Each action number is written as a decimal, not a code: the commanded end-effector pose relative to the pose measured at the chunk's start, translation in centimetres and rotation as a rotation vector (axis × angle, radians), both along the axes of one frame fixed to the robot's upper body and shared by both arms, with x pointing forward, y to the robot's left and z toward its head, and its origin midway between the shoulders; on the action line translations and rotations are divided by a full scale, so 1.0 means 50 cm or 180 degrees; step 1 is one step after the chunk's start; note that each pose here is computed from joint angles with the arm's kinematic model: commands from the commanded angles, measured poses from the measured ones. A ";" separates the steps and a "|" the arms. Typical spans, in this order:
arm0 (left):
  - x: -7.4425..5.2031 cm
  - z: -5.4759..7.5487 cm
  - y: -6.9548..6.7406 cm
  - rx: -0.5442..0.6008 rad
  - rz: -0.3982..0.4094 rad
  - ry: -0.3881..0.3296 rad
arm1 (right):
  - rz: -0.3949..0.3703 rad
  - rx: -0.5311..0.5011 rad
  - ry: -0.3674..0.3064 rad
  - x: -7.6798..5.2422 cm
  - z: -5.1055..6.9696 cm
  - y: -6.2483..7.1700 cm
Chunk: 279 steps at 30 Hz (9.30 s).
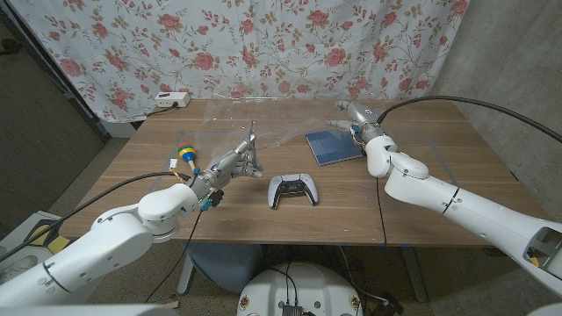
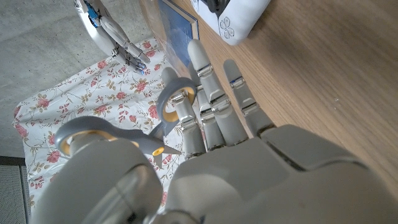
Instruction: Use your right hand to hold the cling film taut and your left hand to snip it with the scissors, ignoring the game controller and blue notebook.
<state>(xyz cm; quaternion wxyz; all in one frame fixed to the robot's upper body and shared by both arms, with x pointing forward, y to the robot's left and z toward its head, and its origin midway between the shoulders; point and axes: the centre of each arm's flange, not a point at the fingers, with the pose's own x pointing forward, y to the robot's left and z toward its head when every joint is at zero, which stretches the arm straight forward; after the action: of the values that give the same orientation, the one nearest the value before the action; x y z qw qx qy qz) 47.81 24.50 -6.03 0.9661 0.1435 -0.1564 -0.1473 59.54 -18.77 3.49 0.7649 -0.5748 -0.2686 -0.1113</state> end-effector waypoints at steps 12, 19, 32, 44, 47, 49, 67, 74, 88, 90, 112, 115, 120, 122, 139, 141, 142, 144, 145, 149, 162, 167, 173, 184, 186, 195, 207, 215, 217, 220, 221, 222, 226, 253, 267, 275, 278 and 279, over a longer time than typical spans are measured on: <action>0.001 -0.004 -0.008 0.0108 -0.0012 0.0047 | -0.0105 -0.0424 0.0078 0.016 -0.024 0.033; 0.001 -0.009 -0.007 0.0075 -0.0031 0.0070 | -0.0179 -0.0559 0.0041 0.023 -0.034 0.044; -0.003 -0.013 -0.007 0.0051 -0.0039 0.0103 | -0.0270 -0.0681 -0.0022 0.036 -0.052 0.059; -0.008 -0.019 -0.004 0.0007 -0.0016 0.0100 | -0.0323 -0.0750 0.0079 0.053 -0.056 0.063; -0.009 -0.020 -0.004 -0.0006 -0.0012 0.0098 | -0.0338 -0.0803 0.0116 0.057 -0.057 0.067; -0.010 -0.021 -0.003 -0.0006 -0.0005 0.0095 | -0.0355 -0.0848 0.0104 0.059 -0.059 0.070; -0.014 -0.025 -0.002 -0.0006 -0.0091 0.0155 | -0.0612 -0.0892 -0.0163 0.071 -0.082 0.079; -0.015 -0.027 -0.002 -0.0012 -0.0118 0.0155 | -0.0662 -0.0898 -0.0118 0.080 -0.084 0.078; -0.018 -0.026 -0.006 0.0018 -0.0115 0.0162 | -0.0663 -0.0888 -0.0110 0.098 -0.083 0.085; -0.018 -0.026 -0.006 0.0011 -0.0119 0.0166 | -0.0678 -0.0872 -0.0141 0.100 -0.084 0.084; -0.008 -0.024 -0.014 0.0050 -0.0155 0.0189 | -0.0623 -0.0466 -0.0395 0.097 -0.089 0.061; -0.008 -0.024 -0.015 0.0036 -0.0149 0.0187 | -0.0582 -0.0394 -0.0429 0.094 -0.091 0.058; -0.006 -0.024 -0.014 0.0041 -0.0157 0.0190 | -0.0535 -0.0253 -0.0490 0.080 -0.084 0.057; -0.004 -0.022 -0.015 0.0037 -0.0157 0.0188 | -0.0494 -0.0170 -0.0492 0.074 -0.078 0.055; 0.011 -0.002 -0.036 0.0118 -0.0300 0.0129 | -0.0443 0.0004 -0.0487 0.030 -0.048 0.072; 0.012 -0.001 -0.036 0.0121 -0.0304 0.0122 | -0.0447 0.0001 -0.0483 0.027 -0.046 0.075; 0.013 0.000 -0.036 0.0119 -0.0310 0.0125 | -0.0448 0.0009 -0.0496 0.025 -0.045 0.076; 0.013 0.000 -0.037 0.0120 -0.0321 0.0125 | -0.0458 0.0016 -0.0497 0.022 -0.042 0.080; 0.014 0.000 -0.038 0.0122 -0.0325 0.0125 | -0.0451 0.0027 -0.0502 0.020 -0.041 0.081; 0.016 -0.001 -0.042 0.0146 -0.0362 0.0136 | -0.0430 0.0030 -0.0520 0.017 -0.038 0.086; 0.020 0.002 -0.062 0.0198 -0.0482 0.0176 | -0.0463 0.0222 -0.0500 0.018 -0.038 0.090; 0.023 0.006 -0.070 0.0182 -0.0518 0.0158 | -0.0473 0.0304 -0.0484 0.015 -0.037 0.087; 0.029 0.006 -0.076 0.0158 -0.0527 0.0163 | -0.0504 0.0352 -0.0446 0.010 -0.037 0.082; 0.038 0.002 -0.084 0.0108 -0.0547 0.0161 | -0.0522 0.0383 -0.0425 0.004 -0.037 0.075; 0.040 0.001 -0.087 0.0095 -0.0556 0.0161 | -0.0500 0.0379 -0.0416 0.002 -0.040 0.073; 0.042 -0.002 -0.096 0.0107 -0.0602 0.0184 | -0.0479 0.0392 -0.0419 -0.001 -0.042 0.071; 0.039 -0.011 -0.098 0.0069 -0.0631 0.0231 | -0.0466 0.0380 -0.0437 0.002 -0.037 0.070; 0.043 -0.015 -0.100 0.0068 -0.0640 0.0251 | -0.0464 0.0395 -0.0451 -0.001 -0.033 0.069; 0.046 -0.015 -0.098 0.0060 -0.0643 0.0263 | -0.0453 0.0379 -0.0458 -0.003 -0.034 0.068; 0.048 -0.014 -0.098 0.0072 -0.0656 0.0260 | -0.0452 0.0386 -0.0446 -0.001 -0.036 0.066; 0.048 -0.013 -0.098 0.0075 -0.0653 0.0246 | -0.0456 0.0386 -0.0446 0.000 -0.036 0.065; 0.048 -0.012 -0.099 0.0082 -0.0663 0.0243 | -0.0452 0.0389 -0.0449 0.000 -0.036 0.065; 0.050 -0.015 -0.100 0.0083 -0.0676 0.0270 | -0.0443 0.0385 -0.0470 -0.002 -0.035 0.065; 0.047 -0.017 -0.095 0.0067 -0.0671 0.0242 | -0.0406 0.0330 -0.0551 -0.021 -0.044 0.063; 0.046 -0.019 -0.090 0.0011 -0.0645 0.0218 | -0.0363 0.0350 -0.0633 -0.033 -0.051 0.062; 0.044 -0.019 -0.089 0.0002 -0.0649 0.0207 | -0.0402 0.0367 -0.0589 -0.032 -0.062 0.050; 0.045 -0.020 -0.089 0.0004 -0.0649 0.0214 | -0.0416 0.0382 -0.0602 -0.035 -0.066 0.046; 0.045 -0.020 -0.088 -0.0001 -0.0649 0.0217 | -0.0408 0.0374 -0.0603 -0.036 -0.067 0.045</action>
<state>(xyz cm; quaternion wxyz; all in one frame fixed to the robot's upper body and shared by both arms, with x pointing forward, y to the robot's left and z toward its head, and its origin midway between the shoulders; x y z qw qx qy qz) 50.04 19.95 -6.96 0.9500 0.1249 -0.1366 -0.2514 57.95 -15.92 0.70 0.7578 -0.5341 -0.2988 -0.2265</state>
